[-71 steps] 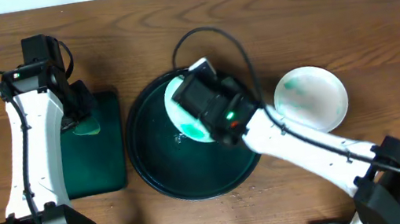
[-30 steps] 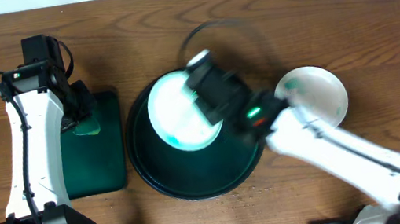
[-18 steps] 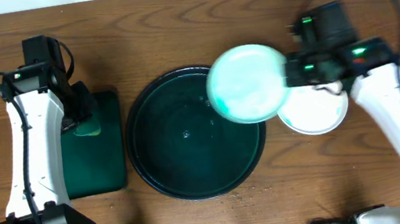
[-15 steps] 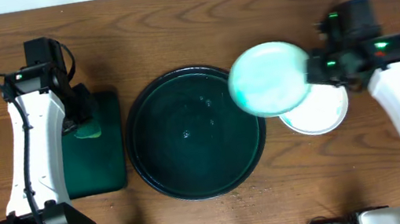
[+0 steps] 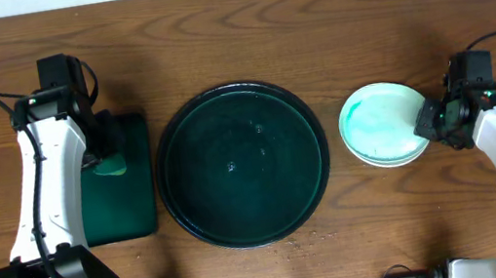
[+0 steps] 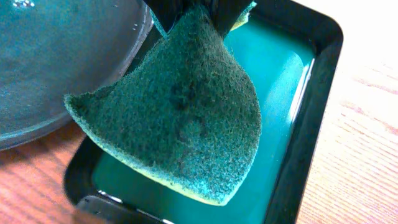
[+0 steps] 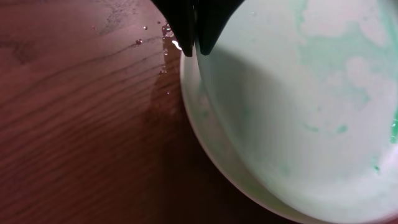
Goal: Clean dirty plates on tray and stack at the side
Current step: 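Lift the last plate with the right gripper onto the plate stack, then release the plate and retract the right gripper to the right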
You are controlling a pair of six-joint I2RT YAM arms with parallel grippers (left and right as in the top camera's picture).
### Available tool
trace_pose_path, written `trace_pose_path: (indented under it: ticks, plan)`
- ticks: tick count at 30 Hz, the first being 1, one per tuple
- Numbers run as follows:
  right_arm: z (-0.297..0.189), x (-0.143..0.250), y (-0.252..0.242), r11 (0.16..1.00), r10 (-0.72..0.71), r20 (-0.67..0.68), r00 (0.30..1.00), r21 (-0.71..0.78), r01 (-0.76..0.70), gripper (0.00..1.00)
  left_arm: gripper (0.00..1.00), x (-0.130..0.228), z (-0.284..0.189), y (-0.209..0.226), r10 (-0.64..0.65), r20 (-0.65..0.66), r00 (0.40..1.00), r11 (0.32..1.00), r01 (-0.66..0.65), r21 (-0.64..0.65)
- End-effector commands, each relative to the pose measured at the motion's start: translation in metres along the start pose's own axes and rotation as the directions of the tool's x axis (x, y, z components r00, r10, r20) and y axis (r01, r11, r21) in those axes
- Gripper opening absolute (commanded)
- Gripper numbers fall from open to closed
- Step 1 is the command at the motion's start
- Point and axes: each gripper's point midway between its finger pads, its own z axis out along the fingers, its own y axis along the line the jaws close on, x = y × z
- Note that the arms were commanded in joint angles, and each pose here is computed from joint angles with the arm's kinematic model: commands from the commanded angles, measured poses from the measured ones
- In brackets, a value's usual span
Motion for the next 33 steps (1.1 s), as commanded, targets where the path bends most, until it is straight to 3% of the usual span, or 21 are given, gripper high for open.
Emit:
trace_pose_path:
  ticks: [1,5,8,13,19,21,22,26,31,33]
  plan:
    - [-0.001,-0.002,-0.005,1.0,0.007,0.021,1.0,0.02,-0.007,0.23,0.07,0.005,0.013,0.011,0.012,-0.025,1.0,1.0,-0.012,-0.028]
    - [-0.009,-0.006,0.0,1.0,-0.001,0.011,1.0,0.001,0.001,0.38,0.07,0.01,0.023,0.023,-0.021,-0.042,0.999,0.999,0.019,-0.039]
    - [-0.025,-0.015,0.011,0.999,-0.024,0.009,1.0,-0.035,0.024,0.4,0.07,0.009,0.03,0.027,-0.004,-0.036,0.999,0.999,0.003,-0.038]
    - [-0.056,-0.03,0.024,0.995,-0.076,0.023,0.997,-0.056,0.077,0.45,0.08,0.007,0.048,0.01,0.155,0.006,0.988,0.986,-0.155,0.058]
    - [-0.076,-0.036,0.034,0.993,-0.094,0.03,0.995,-0.066,0.096,0.5,0.37,0.014,0.062,0.013,0.162,0.004,0.987,0.986,-0.162,0.048]
    - [-0.085,-0.037,0.036,0.992,-0.095,0.025,0.995,-0.075,0.096,0.5,0.6,0.012,0.061,0.019,0.161,0.006,0.987,0.987,-0.161,0.016]
    - [-0.09,-0.038,0.037,0.992,-0.095,0.025,0.995,-0.082,0.097,0.5,0.65,0.011,0.06,0.018,0.158,0.012,0.987,0.987,-0.158,0.02]
    - [-0.119,-0.045,0.046,0.985,-0.112,0.054,0.992,-0.123,0.118,0.49,0.7,0.005,0.037,0.009,0.088,0.035,0.995,0.993,-0.091,0.075]
    - [-0.167,-0.052,0.05,0.979,-0.114,0.134,0.984,-0.153,0.135,0.49,0.72,-0.007,-0.026,-0.014,0.013,0.135,0.991,0.966,-0.047,0.255]
    - [-0.19,-0.052,0.049,0.977,-0.111,0.176,0.978,-0.163,0.14,0.55,0.72,-0.008,-0.042,-0.012,0.007,0.179,0.984,0.963,-0.054,0.263]
